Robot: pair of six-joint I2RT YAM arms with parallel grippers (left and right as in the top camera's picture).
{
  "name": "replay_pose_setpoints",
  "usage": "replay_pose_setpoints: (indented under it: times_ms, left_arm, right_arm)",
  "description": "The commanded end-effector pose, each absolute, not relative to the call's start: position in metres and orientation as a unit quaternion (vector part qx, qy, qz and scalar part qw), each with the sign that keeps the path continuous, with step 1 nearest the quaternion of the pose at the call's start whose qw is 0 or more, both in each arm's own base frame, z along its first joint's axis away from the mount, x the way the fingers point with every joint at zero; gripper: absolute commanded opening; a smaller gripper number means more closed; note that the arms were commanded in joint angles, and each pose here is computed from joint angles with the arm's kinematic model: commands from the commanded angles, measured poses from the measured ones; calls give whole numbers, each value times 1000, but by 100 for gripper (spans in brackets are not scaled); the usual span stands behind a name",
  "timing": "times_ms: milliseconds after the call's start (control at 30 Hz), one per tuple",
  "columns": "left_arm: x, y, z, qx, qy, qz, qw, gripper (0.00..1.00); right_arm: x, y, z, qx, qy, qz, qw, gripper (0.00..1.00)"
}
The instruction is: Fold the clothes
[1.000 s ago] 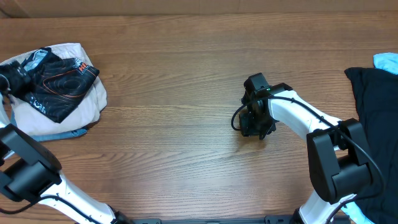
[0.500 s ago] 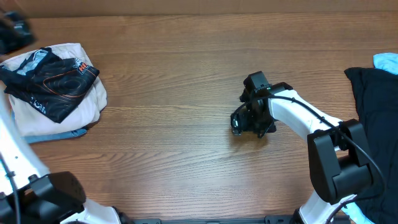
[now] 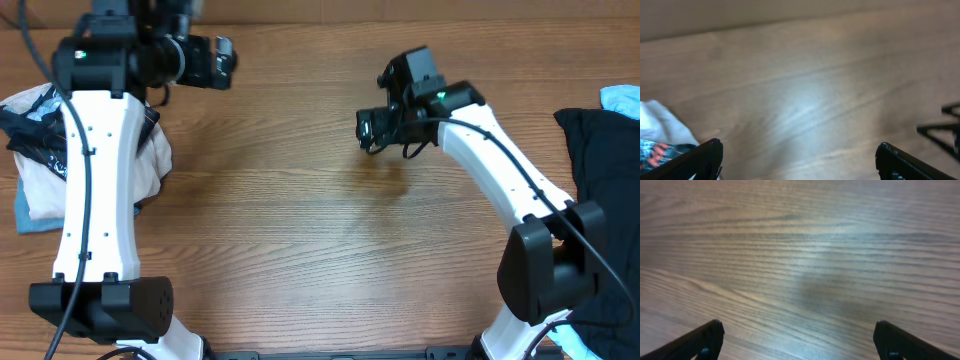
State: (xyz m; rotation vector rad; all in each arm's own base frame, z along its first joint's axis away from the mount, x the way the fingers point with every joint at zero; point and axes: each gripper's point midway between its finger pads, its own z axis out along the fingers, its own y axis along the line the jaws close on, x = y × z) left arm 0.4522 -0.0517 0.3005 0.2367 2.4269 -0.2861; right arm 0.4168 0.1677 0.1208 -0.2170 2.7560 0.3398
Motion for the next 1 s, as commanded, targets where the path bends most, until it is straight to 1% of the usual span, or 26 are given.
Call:
replay_pose_setpoints:
  times_ms: [0,133,167,267,333,533,633,767,900,967]
  left_arm:
    - [442,-53,287,99,943,-93,304,100]
    - [422,-45,273,72,961,-85,253,100]
    - [409,-39,265,51,971,-72,223,100]
    - [381,-37,254,35,984,-73,160,100]
    - [368,-36,250,32,988,-73,132,100]
    - [341,-35,244,8,994,-73,76,100]
    - [330,-36,242,8,996,-73,53,100]
    - [320,-37,247,10,995,-76,58,100]
    - [297,-36,259,13,994,-75,76,100]
    - [286,-36,266,16,992,-76,98,100]
  right_arm:
    - [428,156,160,-67,972,107,198,100]
    - [425,147,186,-59,973,104,199,100]
    - [425,144,200,-52,970,108,213,100]
    - [423,136,223,-34,964,111,241,100]
    - [420,133,238,-32,959,111,259,100]
    - [400,112,278,9,950,89,300,100]
    - [390,106,290,20,947,84,309,100]
    - [367,99,303,22,948,83,307,100]
    - [344,78,315,68,944,56,318,100]
    - [332,76,320,68,941,61,326,100]
